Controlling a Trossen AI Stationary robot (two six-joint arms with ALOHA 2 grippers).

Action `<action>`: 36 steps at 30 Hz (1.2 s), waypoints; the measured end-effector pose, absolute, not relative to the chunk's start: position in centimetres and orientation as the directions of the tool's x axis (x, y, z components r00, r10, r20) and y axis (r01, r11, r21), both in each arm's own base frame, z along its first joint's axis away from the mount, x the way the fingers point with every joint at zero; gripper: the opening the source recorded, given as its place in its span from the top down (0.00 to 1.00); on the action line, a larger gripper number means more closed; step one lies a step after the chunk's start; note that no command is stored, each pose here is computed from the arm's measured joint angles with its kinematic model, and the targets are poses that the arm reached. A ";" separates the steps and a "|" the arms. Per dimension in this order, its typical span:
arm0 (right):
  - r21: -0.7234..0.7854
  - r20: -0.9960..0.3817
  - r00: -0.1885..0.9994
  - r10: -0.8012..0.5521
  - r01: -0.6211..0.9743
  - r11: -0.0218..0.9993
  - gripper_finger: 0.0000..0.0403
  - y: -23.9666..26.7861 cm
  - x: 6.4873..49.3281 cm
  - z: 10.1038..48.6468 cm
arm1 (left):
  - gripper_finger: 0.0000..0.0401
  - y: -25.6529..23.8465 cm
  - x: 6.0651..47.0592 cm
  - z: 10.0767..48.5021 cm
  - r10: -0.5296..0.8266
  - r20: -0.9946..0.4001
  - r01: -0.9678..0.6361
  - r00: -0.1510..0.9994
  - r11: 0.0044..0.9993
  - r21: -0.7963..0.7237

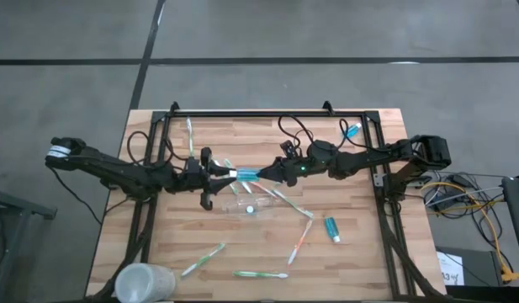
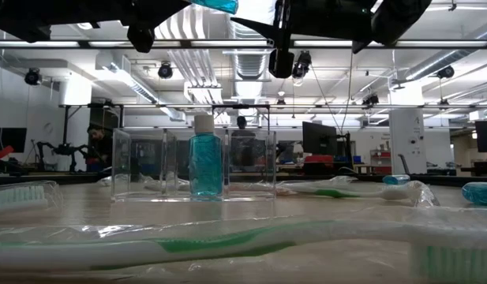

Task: Pick & Place toothbrushing station
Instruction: Put the blue mouthwash bottle into the transparent organizer

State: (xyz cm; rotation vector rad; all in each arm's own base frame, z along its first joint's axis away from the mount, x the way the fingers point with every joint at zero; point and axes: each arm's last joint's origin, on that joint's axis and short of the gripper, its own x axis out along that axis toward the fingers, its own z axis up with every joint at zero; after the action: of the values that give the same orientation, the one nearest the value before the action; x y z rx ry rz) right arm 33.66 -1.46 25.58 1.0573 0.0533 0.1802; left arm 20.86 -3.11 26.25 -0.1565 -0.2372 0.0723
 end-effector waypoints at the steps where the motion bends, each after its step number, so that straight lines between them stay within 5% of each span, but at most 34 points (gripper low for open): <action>1: 0.871 0.043 0.984 0.173 -0.122 0.475 0.67 -1.5 33.7 25.6 | 0.73 -3.1 20.8 26.3 0.089 0.229 -0.052 0.969 0.985 -0.163; 36: 0.872 0.050 0.989 0.141 -0.112 0.476 0.67 -2.1 33.6 25.7 | 0.73 -3.5 20.7 26.2 0.006 0.215 0.048 0.977 0.969 -0.243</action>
State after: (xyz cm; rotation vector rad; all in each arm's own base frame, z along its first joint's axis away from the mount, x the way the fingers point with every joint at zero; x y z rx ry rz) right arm 33.64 -2.14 25.68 1.0638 0.0305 0.1545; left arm 20.74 -3.45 26.20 -0.2499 -0.2164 -0.0212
